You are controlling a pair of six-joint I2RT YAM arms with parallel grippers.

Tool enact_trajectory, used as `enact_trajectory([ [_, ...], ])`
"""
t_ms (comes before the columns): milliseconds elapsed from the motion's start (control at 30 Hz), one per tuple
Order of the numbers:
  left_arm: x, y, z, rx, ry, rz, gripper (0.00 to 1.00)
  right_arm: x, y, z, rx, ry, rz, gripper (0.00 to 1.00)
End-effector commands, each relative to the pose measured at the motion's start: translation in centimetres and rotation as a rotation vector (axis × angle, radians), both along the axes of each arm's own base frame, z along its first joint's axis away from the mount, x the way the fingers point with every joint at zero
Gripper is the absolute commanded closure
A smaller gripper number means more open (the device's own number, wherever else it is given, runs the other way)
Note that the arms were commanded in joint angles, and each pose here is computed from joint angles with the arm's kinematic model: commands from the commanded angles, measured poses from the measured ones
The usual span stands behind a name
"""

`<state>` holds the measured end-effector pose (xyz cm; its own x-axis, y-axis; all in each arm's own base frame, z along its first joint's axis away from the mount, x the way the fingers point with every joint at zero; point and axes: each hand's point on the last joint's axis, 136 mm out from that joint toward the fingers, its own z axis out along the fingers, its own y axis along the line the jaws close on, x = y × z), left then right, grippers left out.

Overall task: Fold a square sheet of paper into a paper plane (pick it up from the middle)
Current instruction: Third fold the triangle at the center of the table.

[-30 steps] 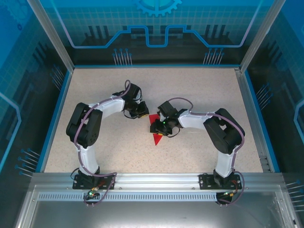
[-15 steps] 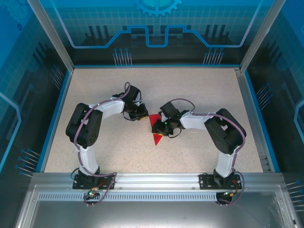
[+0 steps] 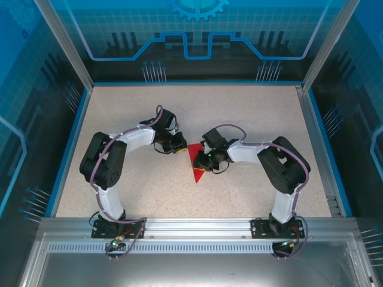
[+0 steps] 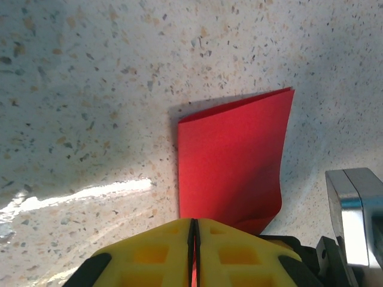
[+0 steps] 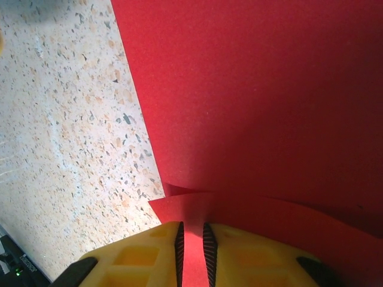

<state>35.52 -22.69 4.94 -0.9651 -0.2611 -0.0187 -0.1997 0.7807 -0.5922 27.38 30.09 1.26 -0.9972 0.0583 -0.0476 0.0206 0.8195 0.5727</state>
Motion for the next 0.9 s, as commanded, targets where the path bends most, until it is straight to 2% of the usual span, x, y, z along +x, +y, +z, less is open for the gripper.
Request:
enact_trajectory([
  [0,-1.3,-0.8,0.9,-0.039,0.003,-0.036,0.88,-1.9,-2.2,-2.8,-0.099,0.078,-0.007,0.81],
  [300,-4.0,-2.7,1.2,-0.078,0.042,-0.104,0.90,-2.0,-2.5,-2.9,-0.117,0.087,-0.010,0.96],
  [567,-6.8,-3.9,0.0,-0.087,0.107,-0.160,0.98,-2.2,-2.9,-3.2,-0.134,0.099,-0.014,0.97],
  [867,-7.0,-4.0,-1.7,-0.057,0.141,-0.154,1.00,-2.1,-2.9,-3.1,-0.135,0.102,-0.016,0.98],
])
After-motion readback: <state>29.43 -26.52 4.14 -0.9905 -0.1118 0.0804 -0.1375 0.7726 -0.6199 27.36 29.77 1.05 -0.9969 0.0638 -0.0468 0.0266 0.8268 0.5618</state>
